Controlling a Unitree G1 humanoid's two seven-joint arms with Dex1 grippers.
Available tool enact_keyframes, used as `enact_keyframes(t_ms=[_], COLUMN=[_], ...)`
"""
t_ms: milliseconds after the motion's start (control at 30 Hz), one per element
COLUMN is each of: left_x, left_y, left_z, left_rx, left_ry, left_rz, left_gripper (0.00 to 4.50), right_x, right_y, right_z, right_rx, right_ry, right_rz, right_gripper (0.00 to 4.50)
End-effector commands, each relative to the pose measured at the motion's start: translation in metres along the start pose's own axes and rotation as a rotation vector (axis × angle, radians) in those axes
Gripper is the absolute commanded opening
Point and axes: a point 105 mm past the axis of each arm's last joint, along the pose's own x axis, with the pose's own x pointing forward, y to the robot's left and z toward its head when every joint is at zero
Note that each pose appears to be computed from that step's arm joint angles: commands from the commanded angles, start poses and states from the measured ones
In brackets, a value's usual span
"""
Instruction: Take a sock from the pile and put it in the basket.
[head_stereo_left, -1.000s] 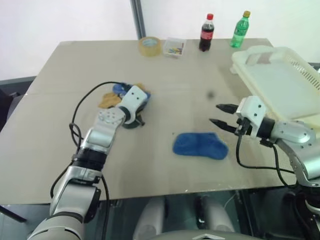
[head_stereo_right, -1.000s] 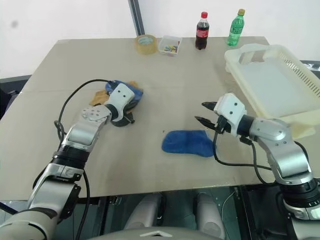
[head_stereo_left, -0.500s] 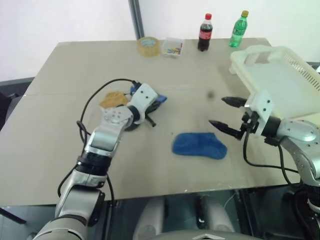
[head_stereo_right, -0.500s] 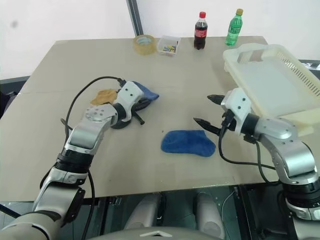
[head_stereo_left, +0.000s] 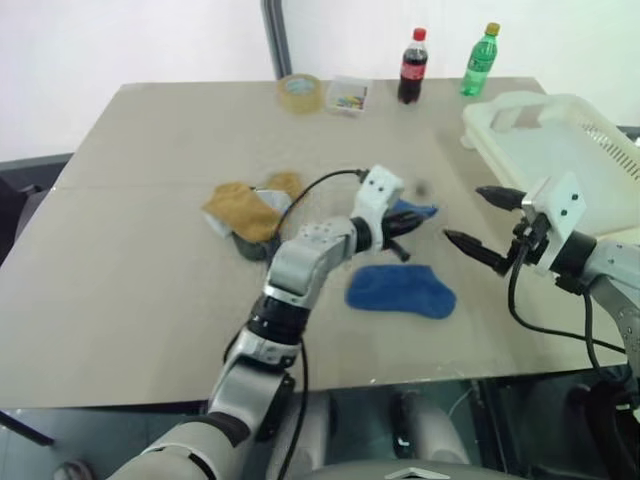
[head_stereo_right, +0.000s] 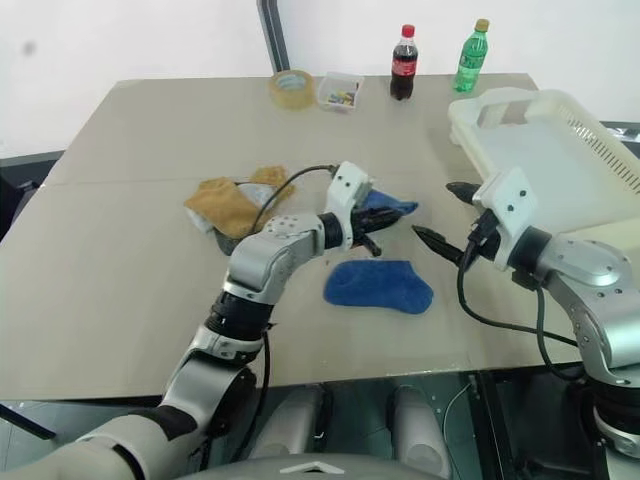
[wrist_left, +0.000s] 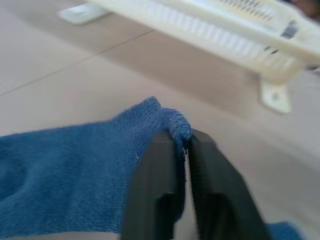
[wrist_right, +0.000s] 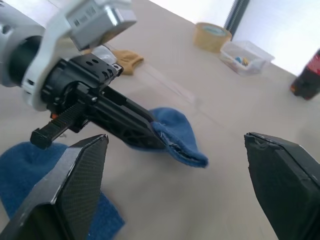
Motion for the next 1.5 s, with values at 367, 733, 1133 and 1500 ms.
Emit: enact_keyframes(t_ms=[367, 733, 1133, 1500], left_x=[-0.010, 0.010, -0.085, -0.152], left_y=[0.087, 0.096, 0.047, 0.005], left_z=[0.017, -0.012, 0.021, -0.030], left_rx=[0.215, 0.230, 0.007, -0.056], left_ry=[0.046, 0.108, -0.123, 0.043], left_rz=[0.202, 0.149, 0.104, 0.194], left_gripper=[2.56, 0.30, 0.00, 0.00], right_x=[0.058, 0.061, 0.038, 0.022], right_y=[-0.016, -0.018, 0.006, 0.029], right_z=[-0.061, -0.096, -0.047, -0.040], right_rx=[0.140, 0.159, -0.043, -0.124], right_ry=[0.221, 0.407, 0.294, 0.341], right_rz=[-0.131, -0.124, 0.157, 0.278], right_gripper=[4.50, 2.18, 0.01, 0.01])
